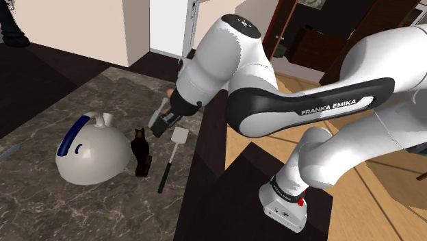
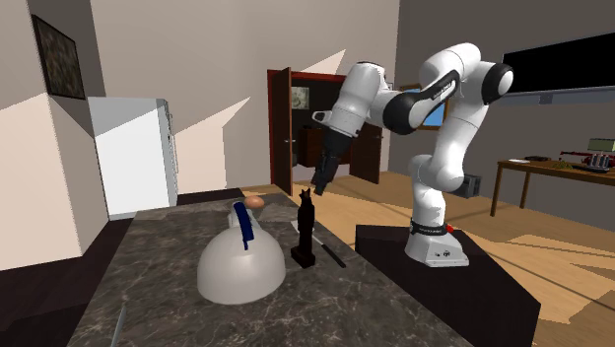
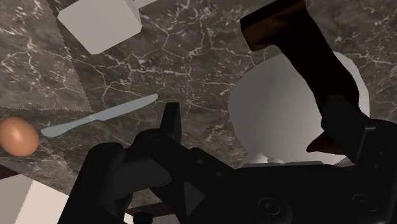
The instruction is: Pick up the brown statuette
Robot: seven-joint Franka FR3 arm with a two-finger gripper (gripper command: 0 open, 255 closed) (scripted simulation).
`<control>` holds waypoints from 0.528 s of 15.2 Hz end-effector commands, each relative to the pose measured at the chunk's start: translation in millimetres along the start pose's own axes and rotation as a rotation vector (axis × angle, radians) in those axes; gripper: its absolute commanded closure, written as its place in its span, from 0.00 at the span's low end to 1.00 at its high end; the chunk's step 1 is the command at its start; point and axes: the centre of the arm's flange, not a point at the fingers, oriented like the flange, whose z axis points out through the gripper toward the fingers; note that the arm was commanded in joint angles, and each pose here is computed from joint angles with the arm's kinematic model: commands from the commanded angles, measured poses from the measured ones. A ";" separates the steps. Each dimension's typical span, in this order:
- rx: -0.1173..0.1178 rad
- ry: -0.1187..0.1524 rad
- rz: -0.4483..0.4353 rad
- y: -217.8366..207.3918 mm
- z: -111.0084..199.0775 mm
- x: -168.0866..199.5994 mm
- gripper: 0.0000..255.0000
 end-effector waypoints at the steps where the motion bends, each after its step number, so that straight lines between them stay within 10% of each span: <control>1: 0.008 0.025 -0.021 -24.4 4.6 3.7 0.00; 8: 0.020 0.072 -0.062 -71.4 31.5 -0.1 0.00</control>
